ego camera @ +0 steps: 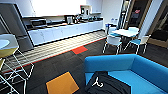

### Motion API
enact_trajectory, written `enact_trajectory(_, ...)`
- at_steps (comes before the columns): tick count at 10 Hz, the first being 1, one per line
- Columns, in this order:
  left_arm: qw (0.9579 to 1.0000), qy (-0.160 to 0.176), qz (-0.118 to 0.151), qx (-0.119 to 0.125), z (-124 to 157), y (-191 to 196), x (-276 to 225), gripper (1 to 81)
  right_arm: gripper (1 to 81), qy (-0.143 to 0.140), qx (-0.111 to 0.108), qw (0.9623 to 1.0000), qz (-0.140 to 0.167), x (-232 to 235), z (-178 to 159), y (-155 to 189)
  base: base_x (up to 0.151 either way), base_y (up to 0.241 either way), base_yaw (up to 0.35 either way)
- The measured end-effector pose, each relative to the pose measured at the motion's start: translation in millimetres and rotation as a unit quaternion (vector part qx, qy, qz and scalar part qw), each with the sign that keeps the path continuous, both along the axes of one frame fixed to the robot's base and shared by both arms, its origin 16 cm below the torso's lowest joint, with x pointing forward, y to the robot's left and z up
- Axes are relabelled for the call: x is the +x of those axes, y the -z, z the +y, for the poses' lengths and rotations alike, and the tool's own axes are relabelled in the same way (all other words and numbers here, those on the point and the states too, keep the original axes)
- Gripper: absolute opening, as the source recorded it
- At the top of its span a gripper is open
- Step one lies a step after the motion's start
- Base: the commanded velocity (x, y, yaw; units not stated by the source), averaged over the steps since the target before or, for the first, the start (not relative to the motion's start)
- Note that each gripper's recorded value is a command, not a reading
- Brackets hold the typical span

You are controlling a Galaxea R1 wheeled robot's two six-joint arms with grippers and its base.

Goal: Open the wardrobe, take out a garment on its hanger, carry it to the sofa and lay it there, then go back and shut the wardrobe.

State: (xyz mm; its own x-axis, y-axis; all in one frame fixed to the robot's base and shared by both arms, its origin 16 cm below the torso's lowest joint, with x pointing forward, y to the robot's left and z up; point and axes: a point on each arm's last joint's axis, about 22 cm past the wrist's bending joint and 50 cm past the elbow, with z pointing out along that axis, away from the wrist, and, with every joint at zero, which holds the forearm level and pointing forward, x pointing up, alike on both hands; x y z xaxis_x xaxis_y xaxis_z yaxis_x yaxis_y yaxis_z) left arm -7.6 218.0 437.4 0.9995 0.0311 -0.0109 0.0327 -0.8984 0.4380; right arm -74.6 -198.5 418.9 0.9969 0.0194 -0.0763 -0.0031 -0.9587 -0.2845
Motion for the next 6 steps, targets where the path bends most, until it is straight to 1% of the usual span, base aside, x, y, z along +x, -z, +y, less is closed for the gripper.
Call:
enact_trajectory(2,1.0000,0.001,-0.001,0.000,-0.6,0.3,2.0,81.1,81.1,-0.001,0.001,1.0000,0.003,-2.1,1.8,-0.4,0.000,0.000,0.294)
enact_trajectory(3,1.0000,0.002,0.002,0.003,0.0,0.9,-3.7,81.1,81.1,0.000,0.001,1.0000,-0.002,2.7,2.5,0.2,0.000,0.000,0.294)
enact_trajectory(5,0.9999,0.004,0.000,0.012,2.9,4.3,-1.2,81.1,81.1,-0.001,0.002,1.0000,0.004,-2.3,2.6,-0.4,0.000,0.000,0.294)
enact_trajectory(6,0.9999,0.004,0.001,0.012,-0.5,5.4,-3.1,81.1,81.1,0.000,0.001,1.0000,-0.002,1.8,2.2,0.1,0.000,0.000,0.294)
